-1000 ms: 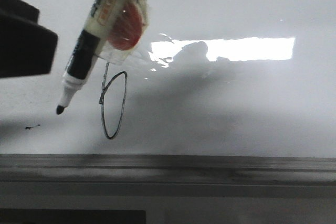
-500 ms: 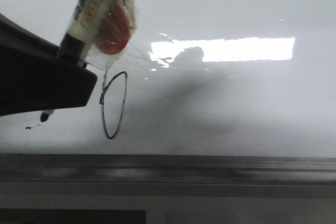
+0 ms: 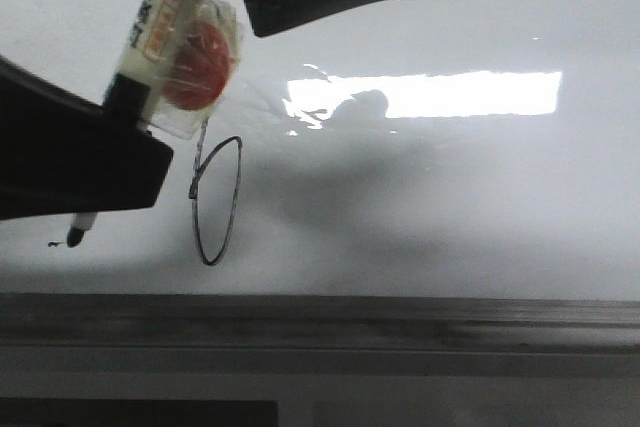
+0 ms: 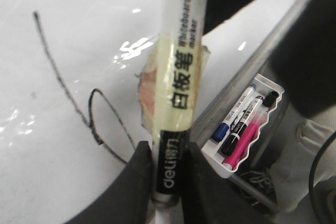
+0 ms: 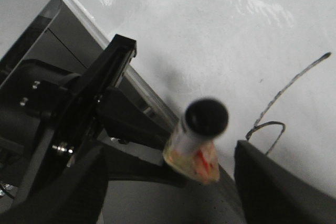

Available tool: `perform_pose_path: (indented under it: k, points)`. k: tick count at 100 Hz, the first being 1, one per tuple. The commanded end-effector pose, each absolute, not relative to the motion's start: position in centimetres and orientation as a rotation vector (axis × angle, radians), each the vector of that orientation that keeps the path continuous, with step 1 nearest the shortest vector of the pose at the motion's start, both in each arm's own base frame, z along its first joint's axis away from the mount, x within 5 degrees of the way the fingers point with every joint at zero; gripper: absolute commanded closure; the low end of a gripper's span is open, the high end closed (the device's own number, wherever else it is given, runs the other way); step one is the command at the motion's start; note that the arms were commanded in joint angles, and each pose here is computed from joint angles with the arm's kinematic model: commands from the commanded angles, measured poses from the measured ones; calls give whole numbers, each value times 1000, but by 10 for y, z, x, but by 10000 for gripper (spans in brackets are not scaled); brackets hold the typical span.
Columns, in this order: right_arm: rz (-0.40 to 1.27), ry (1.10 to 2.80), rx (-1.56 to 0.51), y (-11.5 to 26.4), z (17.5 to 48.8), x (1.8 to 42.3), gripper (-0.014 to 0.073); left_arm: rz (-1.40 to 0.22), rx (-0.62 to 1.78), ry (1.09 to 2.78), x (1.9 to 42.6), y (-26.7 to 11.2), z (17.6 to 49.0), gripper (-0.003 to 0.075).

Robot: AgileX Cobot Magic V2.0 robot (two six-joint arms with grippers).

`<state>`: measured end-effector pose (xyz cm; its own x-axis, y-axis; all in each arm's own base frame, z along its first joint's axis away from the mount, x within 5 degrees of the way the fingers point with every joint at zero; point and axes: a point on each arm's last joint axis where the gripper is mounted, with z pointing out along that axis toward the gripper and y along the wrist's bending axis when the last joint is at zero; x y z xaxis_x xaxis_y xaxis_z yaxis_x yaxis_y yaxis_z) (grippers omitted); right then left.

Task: Write number 6 on whiteboard

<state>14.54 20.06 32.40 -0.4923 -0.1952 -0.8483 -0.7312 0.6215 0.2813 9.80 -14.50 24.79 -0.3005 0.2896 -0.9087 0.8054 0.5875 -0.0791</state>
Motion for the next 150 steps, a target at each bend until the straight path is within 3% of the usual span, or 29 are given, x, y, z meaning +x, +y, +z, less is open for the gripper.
perform_pose_path:
  k: [1, 27, 65, 74, 89, 98, 115, 122, 131, 137, 150]
  points:
    - [838, 1914, -672, 196, 344, 148, 113, -747, 697, 1860, 108, -144, 263, 739]
    - [837, 1923, -678, 196, 344, 148, 148, -801, 239, 2103, 131, -118, 254, 739]
    - [849, 1937, -671, 196, 343, 147, 148, -829, 144, 2173, 135, -118, 247, 725]
    - [848, 1944, -676, 196, 342, 147, 148, -829, 140, 2181, 136, -119, 246, 631]
    - [849, 1946, -676, 196, 342, 147, 148, -834, 130, 2180, 136, -119, 246, 353]
    - [850, 1946, -676, 196, 342, 147, 148, -837, 122, 2177, 136, -119, 246, 295]
    - [852, 1945, -678, 195, 343, 145, 165, -851, 119, 2154, 134, -117, 250, 299]
    - [858, 1936, -678, 192, 346, 143, 269, -870, 118, 2115, 130, -114, 257, 299]
    - [869, 1907, -670, 185, 352, 137, 506, -894, 144, 2039, 121, -107, 270, 312]
    - [866, 1893, -672, 180, 353, 133, 671, -907, 171, 1993, 114, -102, 277, 374]
    - [866, 1841, -651, 164, 350, 123, 656, -913, 234, 1866, 96, -88, 294, 678]
